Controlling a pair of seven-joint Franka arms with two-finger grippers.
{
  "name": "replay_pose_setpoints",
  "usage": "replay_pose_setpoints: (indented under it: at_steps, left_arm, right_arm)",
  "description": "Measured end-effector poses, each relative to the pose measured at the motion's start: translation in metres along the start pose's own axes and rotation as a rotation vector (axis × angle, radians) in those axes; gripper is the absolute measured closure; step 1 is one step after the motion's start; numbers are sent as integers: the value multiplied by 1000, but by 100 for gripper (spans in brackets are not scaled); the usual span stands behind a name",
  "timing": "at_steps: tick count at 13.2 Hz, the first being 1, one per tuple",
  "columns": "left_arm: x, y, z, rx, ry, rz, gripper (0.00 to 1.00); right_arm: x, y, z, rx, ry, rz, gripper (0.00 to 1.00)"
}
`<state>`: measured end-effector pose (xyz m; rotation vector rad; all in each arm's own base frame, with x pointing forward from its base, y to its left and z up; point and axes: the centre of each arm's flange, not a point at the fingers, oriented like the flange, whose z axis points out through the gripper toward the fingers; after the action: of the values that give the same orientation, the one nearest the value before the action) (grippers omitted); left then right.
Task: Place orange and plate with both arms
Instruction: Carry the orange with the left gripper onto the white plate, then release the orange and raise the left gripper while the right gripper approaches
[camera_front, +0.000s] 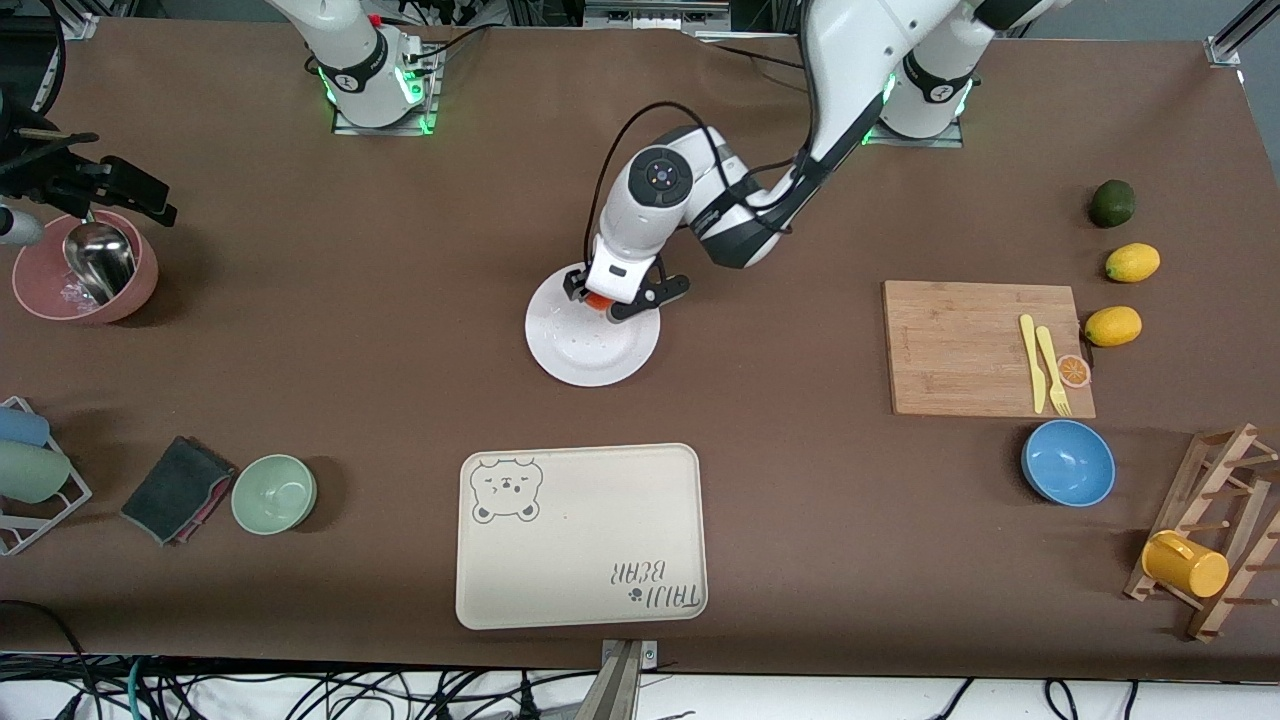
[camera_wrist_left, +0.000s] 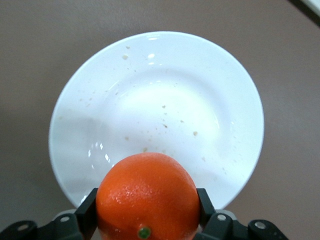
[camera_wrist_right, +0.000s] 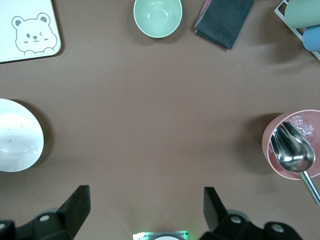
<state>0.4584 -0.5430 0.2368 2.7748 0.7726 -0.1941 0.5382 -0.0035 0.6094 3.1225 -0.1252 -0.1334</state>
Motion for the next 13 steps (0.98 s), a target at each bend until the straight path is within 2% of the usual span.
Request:
replay_pose_setpoints:
  at_steps: [3, 4, 5, 6, 8, 9, 11, 13]
  left_arm:
    - [7, -9, 43, 19, 67, 12, 20]
    - [3, -5, 41, 14, 79, 21, 16]
    - [1, 0, 37, 3, 86, 24, 6]
    - [4, 6, 30, -10, 93, 22, 0]
    - [13, 12, 9, -7, 107, 12, 0]
    - [17, 14, -6, 12, 112, 6, 0]
    - [27, 14, -48, 72, 123, 5, 0]
    - [46, 5, -95, 146, 125, 69, 0]
  right_arm:
    - [12, -7, 20, 2, -37, -10, 0]
    - [19, -10, 33, 12, -59, -11, 0]
    - [27, -14, 45, 36, -78, -11, 0]
    - [33, -19, 56, 76, -95, -9, 0]
    - [40, -28, 71, 162, -131, -4, 0]
    - [43, -31, 79, 183, -147, -3, 0]
    - [51, -37, 99, 195, -189, -3, 0]
    - [61, -44, 125, 217, -235, 1, 0]
